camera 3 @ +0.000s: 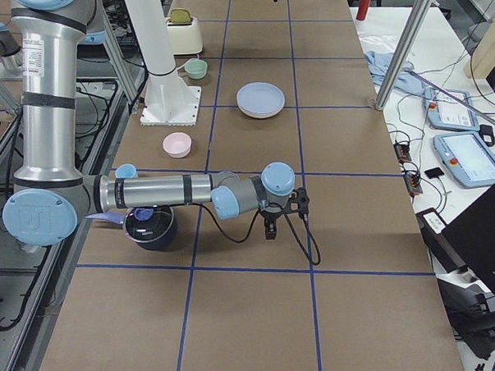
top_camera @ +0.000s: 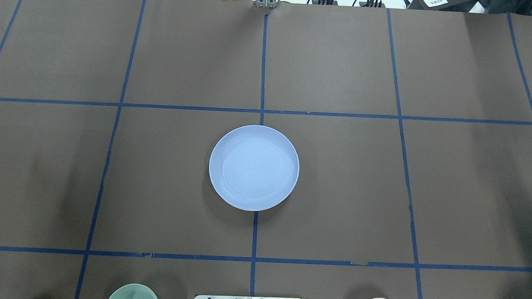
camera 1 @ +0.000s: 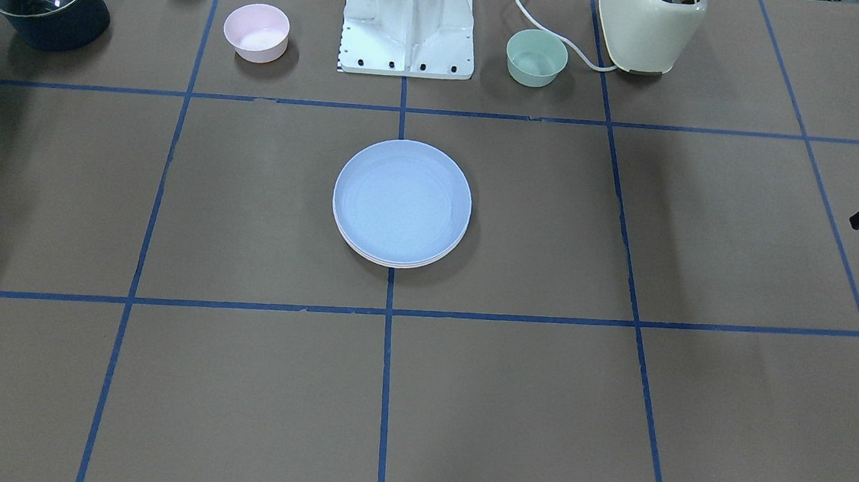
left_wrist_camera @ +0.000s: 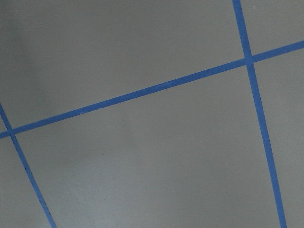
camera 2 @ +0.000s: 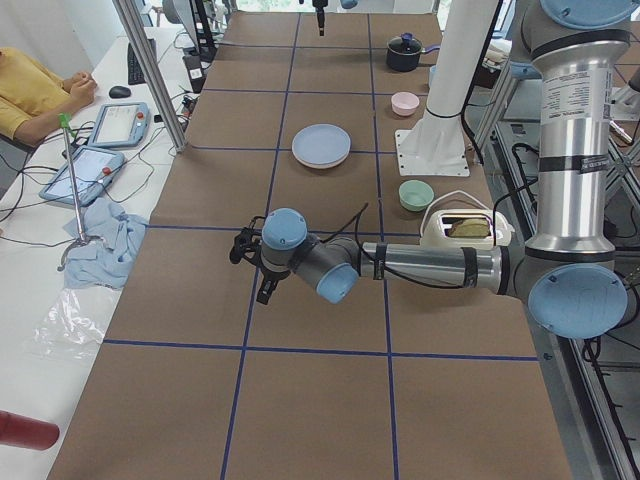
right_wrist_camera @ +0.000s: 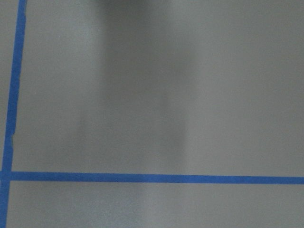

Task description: Stack three plates with pink and blue

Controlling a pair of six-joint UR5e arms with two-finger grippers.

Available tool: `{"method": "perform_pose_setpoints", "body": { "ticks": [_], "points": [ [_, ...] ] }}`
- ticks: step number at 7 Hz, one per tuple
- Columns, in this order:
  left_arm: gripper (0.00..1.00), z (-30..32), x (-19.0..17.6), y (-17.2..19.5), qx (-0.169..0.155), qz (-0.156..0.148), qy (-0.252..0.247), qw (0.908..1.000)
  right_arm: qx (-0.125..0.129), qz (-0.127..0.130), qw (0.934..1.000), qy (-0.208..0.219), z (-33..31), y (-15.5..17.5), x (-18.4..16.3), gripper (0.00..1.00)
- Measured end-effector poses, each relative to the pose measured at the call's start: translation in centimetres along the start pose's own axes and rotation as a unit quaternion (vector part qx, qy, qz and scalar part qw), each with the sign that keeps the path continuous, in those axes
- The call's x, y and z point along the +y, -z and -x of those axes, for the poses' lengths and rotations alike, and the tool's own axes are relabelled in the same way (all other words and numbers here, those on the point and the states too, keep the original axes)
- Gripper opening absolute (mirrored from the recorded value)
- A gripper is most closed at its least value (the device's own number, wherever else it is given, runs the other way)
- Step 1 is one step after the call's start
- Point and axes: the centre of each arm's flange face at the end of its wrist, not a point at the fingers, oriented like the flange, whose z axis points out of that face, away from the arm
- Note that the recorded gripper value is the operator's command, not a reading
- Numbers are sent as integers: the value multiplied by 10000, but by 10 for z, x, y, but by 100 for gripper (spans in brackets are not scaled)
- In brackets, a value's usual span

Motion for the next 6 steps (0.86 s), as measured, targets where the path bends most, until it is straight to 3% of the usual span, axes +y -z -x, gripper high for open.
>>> {"method": "perform_pose_setpoints", "body": {
  "ticks": [6],
  "points": [
    [99, -3, -1, 2, 12, -23, -35, 10000, 26, 28, 10000, -37, -5, -4, -4, 100]
  ]
}}
